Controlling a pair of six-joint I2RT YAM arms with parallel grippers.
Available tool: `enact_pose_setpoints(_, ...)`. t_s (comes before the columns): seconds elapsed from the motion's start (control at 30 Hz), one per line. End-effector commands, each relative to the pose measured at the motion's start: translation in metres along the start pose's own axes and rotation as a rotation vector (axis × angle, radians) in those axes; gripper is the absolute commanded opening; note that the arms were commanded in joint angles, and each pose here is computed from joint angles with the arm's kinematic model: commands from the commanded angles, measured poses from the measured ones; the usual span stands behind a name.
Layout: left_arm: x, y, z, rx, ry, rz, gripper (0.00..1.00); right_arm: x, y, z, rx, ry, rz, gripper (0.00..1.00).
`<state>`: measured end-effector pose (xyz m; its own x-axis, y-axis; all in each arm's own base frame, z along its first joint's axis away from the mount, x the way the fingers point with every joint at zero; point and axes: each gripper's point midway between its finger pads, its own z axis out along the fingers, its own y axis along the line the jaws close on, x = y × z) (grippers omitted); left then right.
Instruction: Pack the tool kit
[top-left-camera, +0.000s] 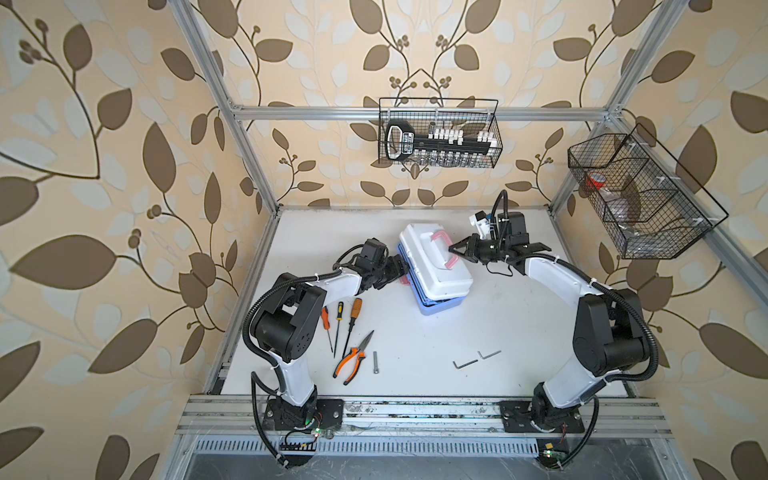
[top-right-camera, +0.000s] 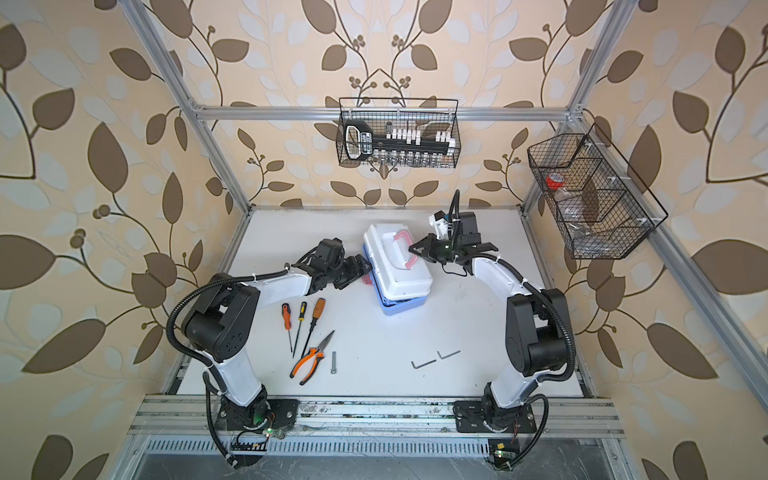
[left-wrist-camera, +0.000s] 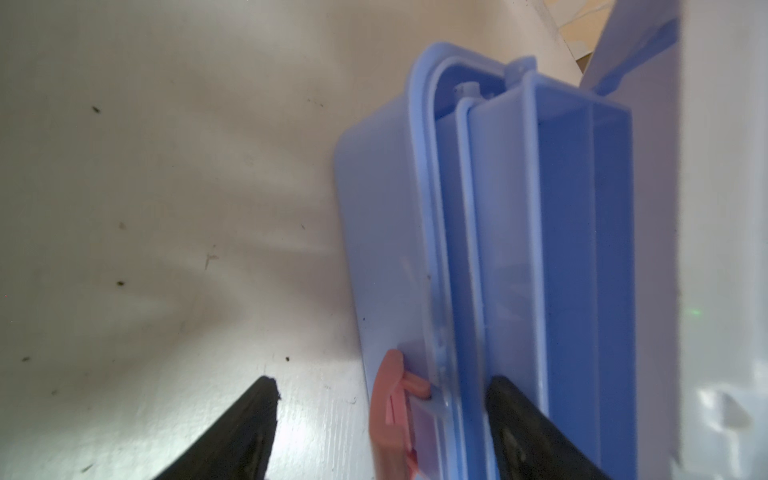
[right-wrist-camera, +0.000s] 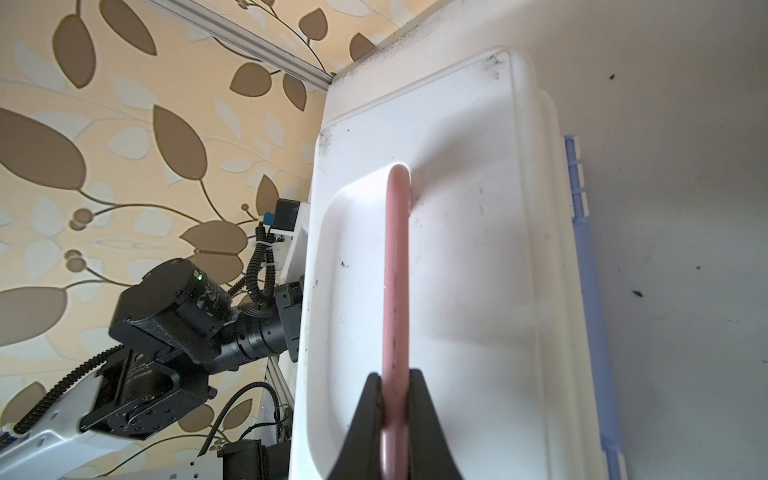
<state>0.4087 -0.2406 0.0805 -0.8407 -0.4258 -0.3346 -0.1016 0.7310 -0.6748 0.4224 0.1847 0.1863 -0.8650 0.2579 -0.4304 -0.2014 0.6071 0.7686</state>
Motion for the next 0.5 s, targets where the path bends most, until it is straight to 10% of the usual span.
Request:
enact_pose_setpoints(0.0, 0.004, 0.001, 0.003, -0.010, 0.018, 0.000, 0.81, -0.002, 0.009, -0.002, -0.068, -0.003, 0.002, 0.09)
enact_pose_setpoints(0.47, 0.002, 0.003, -0.010, -0.040, 0.001, 0.026, 0.90, -0.015, -0.010, -0.013, -0.216, -0.058, 0.160, 0.08)
